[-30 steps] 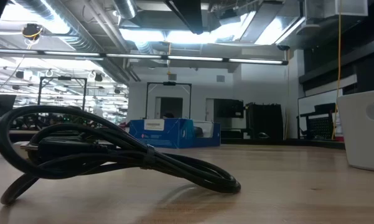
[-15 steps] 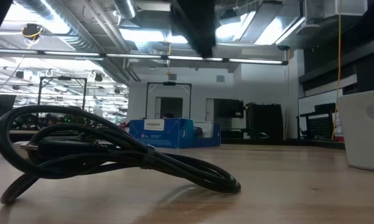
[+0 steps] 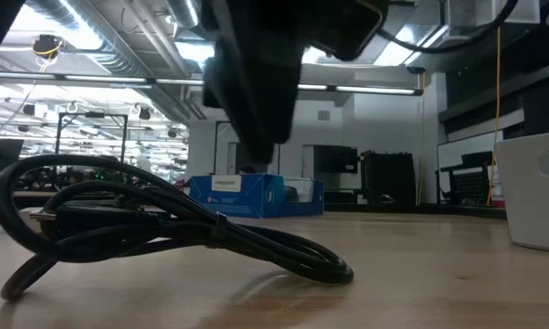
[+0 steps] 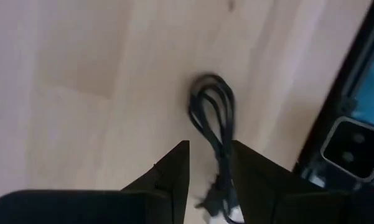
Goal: Pick and place USB-C Cables
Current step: Put the black charger cable into the gray bin
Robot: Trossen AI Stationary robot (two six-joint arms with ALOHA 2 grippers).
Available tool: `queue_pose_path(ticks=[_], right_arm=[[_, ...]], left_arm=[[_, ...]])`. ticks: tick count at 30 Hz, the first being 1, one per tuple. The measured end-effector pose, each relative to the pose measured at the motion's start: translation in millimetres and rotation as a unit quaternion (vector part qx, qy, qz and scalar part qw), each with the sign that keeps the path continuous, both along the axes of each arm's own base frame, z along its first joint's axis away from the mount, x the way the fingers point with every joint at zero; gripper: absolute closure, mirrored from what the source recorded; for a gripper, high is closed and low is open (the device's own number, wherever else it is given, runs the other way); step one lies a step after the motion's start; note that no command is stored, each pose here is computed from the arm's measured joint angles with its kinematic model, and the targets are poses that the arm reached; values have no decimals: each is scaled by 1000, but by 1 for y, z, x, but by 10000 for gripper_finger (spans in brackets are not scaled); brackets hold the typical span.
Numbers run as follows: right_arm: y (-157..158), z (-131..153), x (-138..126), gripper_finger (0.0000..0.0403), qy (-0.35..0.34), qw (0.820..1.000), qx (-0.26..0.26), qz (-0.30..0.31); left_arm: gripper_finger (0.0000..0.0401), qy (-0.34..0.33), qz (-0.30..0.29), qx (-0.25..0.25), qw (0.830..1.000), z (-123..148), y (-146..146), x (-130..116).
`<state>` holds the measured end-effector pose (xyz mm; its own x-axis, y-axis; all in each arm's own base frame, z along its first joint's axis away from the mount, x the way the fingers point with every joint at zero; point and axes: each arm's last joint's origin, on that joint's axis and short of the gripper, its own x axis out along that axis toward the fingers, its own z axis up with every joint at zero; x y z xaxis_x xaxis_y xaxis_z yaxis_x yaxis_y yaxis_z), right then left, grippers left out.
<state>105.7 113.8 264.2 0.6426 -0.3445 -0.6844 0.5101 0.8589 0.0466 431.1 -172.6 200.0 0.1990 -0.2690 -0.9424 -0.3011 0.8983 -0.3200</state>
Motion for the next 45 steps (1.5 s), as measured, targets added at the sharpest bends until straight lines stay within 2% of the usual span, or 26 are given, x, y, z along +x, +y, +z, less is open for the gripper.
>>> queue_pose_path(ticks=[6,14,18,21,27,34,40,45], right_arm=[[0,-1,0,289,-1,1000,0,0],[-2,-32,-2,289,13,1000,-15,1],[-3,-42,-5,289,52,999,0,5],[-3,-43,-5,289,71,997,12,7],[-1,-37,-4,289,63,998,18,7],[-1,-36,-4,289,62,998,18,7],[-1,-36,-4,289,63,998,17,7],[-1,-36,-4,289,66,998,20,8]], left_arm=[[295,29,-12,6,1000,-14,-16,-7],[295,51,-6,28,998,-24,-17,-9],[295,80,-6,-4,997,-29,-20,-10],[295,97,-6,-10,995,-31,-20,-12],[295,106,16,-27,994,-31,-18,-11],[295,105,12,-41,994,-30,-19,-10],[295,67,10,-52,996,-28,-13,0],[295,79,-3,-72,994,-27,-19,-4]])
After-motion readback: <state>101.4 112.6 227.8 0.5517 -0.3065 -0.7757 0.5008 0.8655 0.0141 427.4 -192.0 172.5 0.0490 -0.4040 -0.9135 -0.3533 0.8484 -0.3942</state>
